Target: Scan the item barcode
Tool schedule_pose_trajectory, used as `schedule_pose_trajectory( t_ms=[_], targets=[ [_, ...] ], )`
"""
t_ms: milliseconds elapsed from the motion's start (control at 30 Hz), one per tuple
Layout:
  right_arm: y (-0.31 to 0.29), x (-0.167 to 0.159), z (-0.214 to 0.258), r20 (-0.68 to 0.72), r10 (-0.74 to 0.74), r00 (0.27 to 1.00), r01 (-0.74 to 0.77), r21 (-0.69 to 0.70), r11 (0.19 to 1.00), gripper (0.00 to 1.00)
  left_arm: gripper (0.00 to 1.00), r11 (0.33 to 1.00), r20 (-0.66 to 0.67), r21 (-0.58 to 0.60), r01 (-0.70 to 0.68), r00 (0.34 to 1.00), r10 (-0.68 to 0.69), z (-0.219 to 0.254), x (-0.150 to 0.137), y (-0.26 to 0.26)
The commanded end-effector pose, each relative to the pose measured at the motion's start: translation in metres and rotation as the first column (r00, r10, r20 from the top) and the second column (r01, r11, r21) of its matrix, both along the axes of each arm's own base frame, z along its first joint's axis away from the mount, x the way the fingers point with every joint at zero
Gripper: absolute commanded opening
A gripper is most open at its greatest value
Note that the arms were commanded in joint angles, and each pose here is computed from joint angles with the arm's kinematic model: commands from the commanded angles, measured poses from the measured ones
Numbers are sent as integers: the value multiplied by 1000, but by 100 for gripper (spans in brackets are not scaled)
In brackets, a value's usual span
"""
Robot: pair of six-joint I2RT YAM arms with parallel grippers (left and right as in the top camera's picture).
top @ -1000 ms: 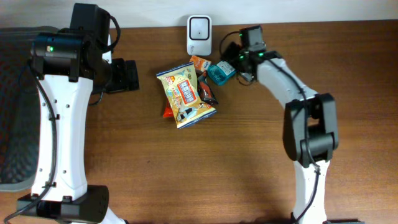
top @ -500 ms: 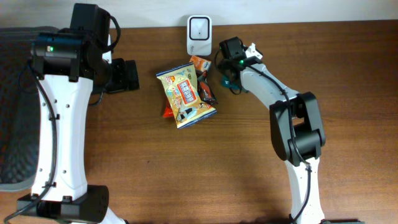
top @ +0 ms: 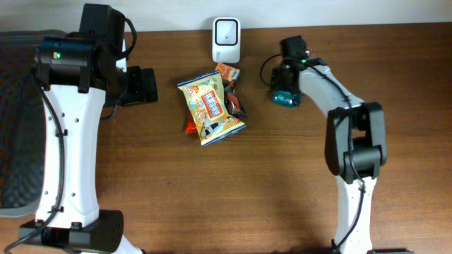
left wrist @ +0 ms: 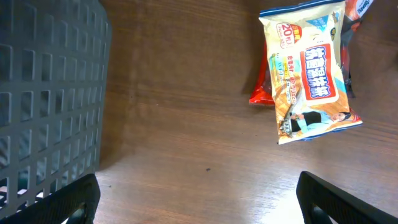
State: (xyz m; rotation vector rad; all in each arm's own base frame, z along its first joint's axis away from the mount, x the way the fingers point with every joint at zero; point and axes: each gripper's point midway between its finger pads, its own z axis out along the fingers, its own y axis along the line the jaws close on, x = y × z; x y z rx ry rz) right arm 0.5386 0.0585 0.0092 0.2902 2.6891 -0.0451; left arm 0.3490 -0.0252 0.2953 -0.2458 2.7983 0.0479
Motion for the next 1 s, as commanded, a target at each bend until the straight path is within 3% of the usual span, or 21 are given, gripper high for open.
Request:
schedule_pose_trajectory(
  t_ms=[0,67,267,367,567,767,867,967],
  targets=[
    [1,3,17,11,7,1000,-9,252,968,76,99,1000,5,-12,-9,1000,9,2,-1,1],
    [-9,0,12,-11,-23,1000,25,257,966,66,99,1000,5,-12,-10,1000,10,2,-1,1],
    [-12,2,16,-6,-28,1000,28,240,970,55,99,1000,5,-12,-9,1000,9,2,-1,1],
    [-30,1,30,-18,-75,997,77,107,991,55,99,1000,5,-12,-9,1000,9,2,-1,1],
    [-20,-2,61,-26,-8,1000,6,-60,998,56,99,1000,5,-12,-9,1000,9,2,-1,1],
    [-11,-21,73,-43,-2,999,-15,-392,920,56,99,1000,5,-12,-10,1000,10,2,-1,1],
    [-3,-32,61,-87,15,996,-50,-417,907,57,99,1000,5,-12,-9,1000,9,2,-1,1],
    [8,-42,47,-131,33,991,-80,-371,925,67,99,1000,5,-12,-9,1000,9,2,-1,1]
  ],
)
